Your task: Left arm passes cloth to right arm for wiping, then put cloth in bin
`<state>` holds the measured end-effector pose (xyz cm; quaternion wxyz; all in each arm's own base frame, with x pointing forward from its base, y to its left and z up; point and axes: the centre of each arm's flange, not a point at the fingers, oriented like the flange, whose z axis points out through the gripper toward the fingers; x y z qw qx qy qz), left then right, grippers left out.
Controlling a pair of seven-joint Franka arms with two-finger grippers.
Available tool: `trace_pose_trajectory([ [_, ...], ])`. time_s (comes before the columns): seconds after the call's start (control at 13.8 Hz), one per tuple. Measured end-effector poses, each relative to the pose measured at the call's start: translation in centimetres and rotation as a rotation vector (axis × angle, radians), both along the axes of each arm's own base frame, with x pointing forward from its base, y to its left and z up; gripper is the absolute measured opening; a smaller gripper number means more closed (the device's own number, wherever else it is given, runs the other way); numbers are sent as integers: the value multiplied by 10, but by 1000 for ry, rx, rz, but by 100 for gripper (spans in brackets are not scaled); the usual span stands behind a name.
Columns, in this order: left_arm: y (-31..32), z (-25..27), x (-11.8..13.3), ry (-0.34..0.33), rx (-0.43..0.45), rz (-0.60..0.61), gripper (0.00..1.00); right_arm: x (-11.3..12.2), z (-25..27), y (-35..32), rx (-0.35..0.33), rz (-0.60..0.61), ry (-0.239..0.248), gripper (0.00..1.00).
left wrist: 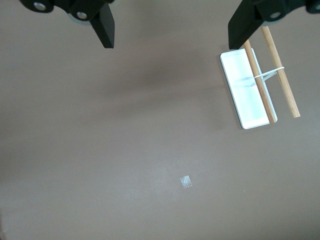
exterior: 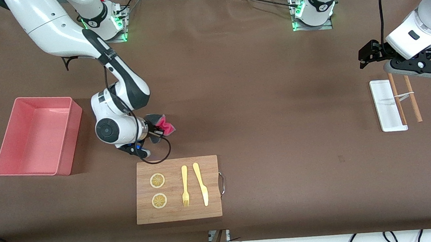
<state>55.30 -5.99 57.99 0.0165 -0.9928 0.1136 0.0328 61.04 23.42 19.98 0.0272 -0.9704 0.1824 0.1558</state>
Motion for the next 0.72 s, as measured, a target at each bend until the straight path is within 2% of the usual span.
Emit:
trace_pose_trajectory([
  [0.72, -1, 2, 0, -4, 0, 8, 100, 24, 7, -137, -3, 197, 37, 3],
])
